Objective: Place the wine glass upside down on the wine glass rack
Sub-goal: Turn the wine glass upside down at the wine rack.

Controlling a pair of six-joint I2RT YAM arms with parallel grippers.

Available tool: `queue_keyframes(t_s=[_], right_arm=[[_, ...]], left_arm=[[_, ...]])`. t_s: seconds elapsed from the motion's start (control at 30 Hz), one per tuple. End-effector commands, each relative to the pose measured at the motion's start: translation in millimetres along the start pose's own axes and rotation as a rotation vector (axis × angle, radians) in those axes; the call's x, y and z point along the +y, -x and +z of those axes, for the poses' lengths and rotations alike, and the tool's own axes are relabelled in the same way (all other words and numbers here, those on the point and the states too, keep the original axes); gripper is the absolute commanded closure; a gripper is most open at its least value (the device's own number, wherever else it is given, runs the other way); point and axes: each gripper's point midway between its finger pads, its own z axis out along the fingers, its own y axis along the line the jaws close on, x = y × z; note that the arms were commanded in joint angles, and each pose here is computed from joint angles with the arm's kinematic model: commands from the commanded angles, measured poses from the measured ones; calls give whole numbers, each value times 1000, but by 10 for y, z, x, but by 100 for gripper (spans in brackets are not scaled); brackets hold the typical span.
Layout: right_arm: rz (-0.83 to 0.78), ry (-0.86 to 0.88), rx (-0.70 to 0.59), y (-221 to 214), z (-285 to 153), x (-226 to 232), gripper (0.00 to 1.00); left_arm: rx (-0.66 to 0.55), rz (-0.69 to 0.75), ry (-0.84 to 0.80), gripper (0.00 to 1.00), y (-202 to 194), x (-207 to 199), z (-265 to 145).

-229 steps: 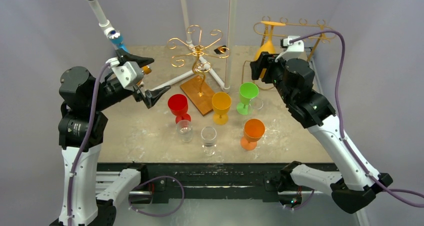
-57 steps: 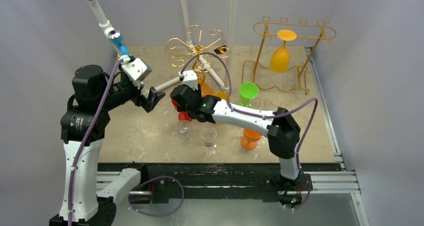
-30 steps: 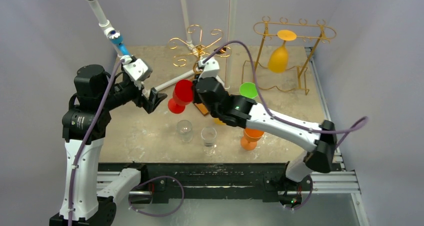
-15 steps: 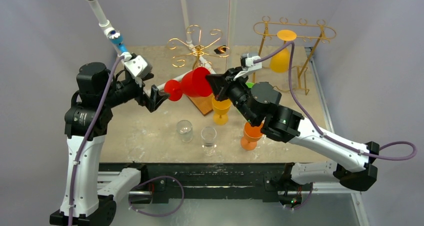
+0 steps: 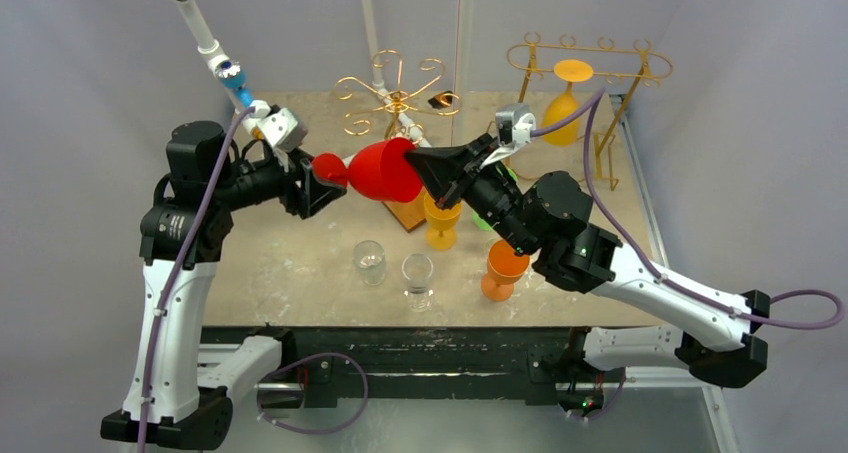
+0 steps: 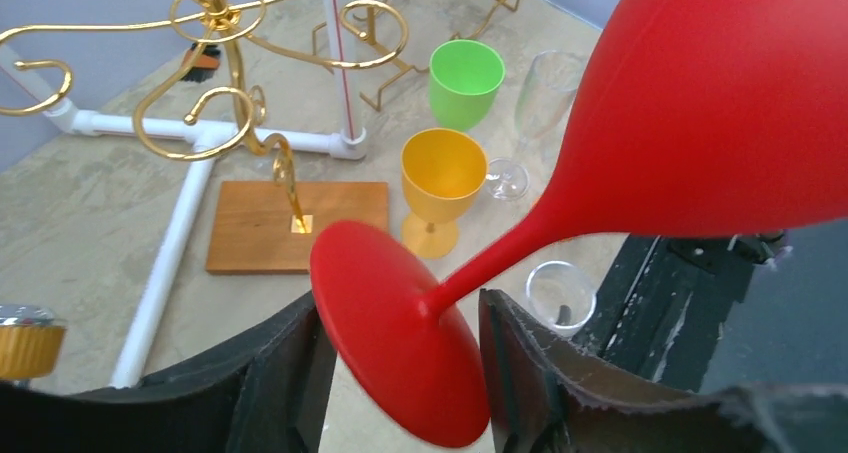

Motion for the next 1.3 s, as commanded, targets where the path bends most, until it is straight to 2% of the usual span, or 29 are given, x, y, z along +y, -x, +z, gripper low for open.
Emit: queue_keyframes(t_s=[0.0, 0.03, 0.1, 0.13, 0.2, 0.23, 0.27, 0.3, 0.4, 0.53, 0.63, 0.87, 1.03, 1.27], right_arm=[[-10, 151, -33, 134, -30, 320, 100], [-18, 158, -23, 102, -40, 328, 100], [-32, 166, 7, 19, -67, 325, 100], [-38, 165, 25, -24, -90, 309, 88], [-57, 148, 66, -111, -158, 241, 50], [-62, 140, 82, -140, -206, 201, 34], [-65, 146, 101, -162, -265, 191, 22], [-63, 157, 124, -184, -343, 185, 15], [-98, 179, 156, -110, -572, 152, 3], [-120, 260, 195, 100, -790, 287, 1], [-101, 343, 234, 155, -785, 499, 1], [-67, 408, 401, -345, -326, 801, 1], [-21, 488, 428, -586, -214, 983, 1], [16, 565, 484, -894, -156, 1144, 1]], left_arm=[[-21, -51, -24, 68, 91, -72, -4], [-26, -45, -17, 81, 119, -59, -9], [-39, -23, 4, 95, 180, -27, -25], [-45, -2, 10, 100, 211, -22, -39], [-57, 69, 26, 100, 251, -6, -80], [-65, 116, 36, 100, 279, 2, -107], [-73, 166, 48, 100, 303, 10, -136], [-87, 223, 61, 100, 339, 12, -174], [-149, 429, 88, 100, 468, -25, -293], [-235, 678, 103, 100, 624, -142, -434], [-279, 819, 94, 100, 699, -247, -506], [-401, 1057, 122, 100, 947, -447, -687], [-452, 1127, 148, 100, 1087, -530, -792], [-443, 1155, 112, 100, 1059, -588, -788]])
